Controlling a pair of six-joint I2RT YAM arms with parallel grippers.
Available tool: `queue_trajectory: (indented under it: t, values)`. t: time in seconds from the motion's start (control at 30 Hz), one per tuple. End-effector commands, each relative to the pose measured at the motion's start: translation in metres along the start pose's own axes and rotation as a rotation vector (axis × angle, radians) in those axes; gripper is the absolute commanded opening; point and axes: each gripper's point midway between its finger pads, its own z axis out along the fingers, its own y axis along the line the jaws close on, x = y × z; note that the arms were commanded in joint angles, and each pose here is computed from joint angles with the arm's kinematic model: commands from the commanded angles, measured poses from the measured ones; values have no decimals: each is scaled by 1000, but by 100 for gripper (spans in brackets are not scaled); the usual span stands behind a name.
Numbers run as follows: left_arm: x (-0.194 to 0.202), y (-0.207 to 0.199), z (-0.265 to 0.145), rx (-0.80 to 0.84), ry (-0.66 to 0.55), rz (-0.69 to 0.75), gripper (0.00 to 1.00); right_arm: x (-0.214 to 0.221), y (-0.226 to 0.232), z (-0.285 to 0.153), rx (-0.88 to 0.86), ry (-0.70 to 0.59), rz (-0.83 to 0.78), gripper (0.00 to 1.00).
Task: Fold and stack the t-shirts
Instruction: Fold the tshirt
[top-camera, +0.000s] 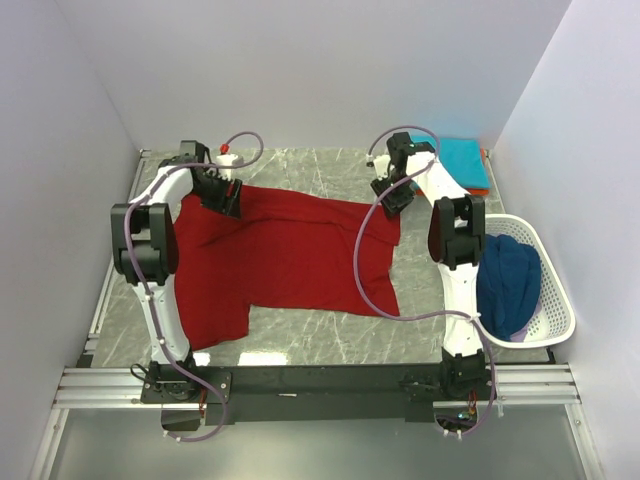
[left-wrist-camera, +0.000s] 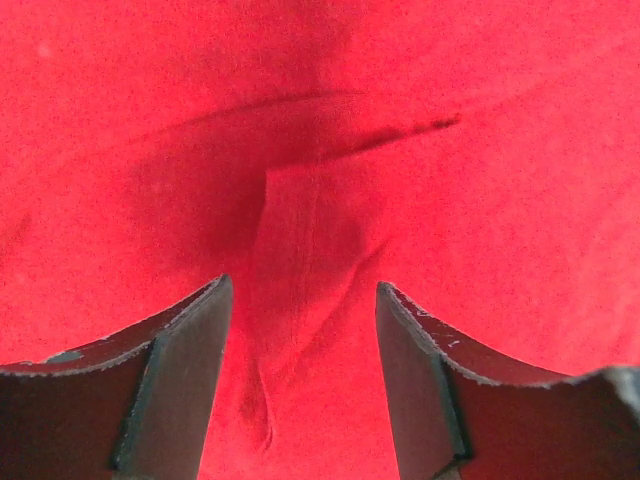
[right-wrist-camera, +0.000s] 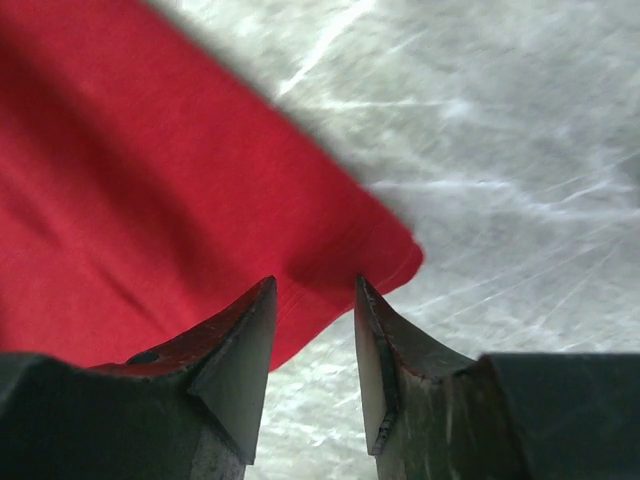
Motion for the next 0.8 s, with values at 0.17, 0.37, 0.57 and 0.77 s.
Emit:
queue_trajectory:
  t: [0.17, 0.37, 0.57, 0.77]
  values:
    - [-17, 12, 17, -13, -21, -12, 61, -10, -27, 18, 123, -6, 31, 43]
    - [-23, -2, 15, 66, -40, -2, 41, -16, -35, 19, 164, -14, 40, 42]
    - [-18, -16, 7, 130, -20, 11, 17, -25, -48, 15, 220, -28, 47, 42]
    - [-10, -34, -12, 179, -18, 74, 0, -26, -50, 14, 235, -35, 46, 41]
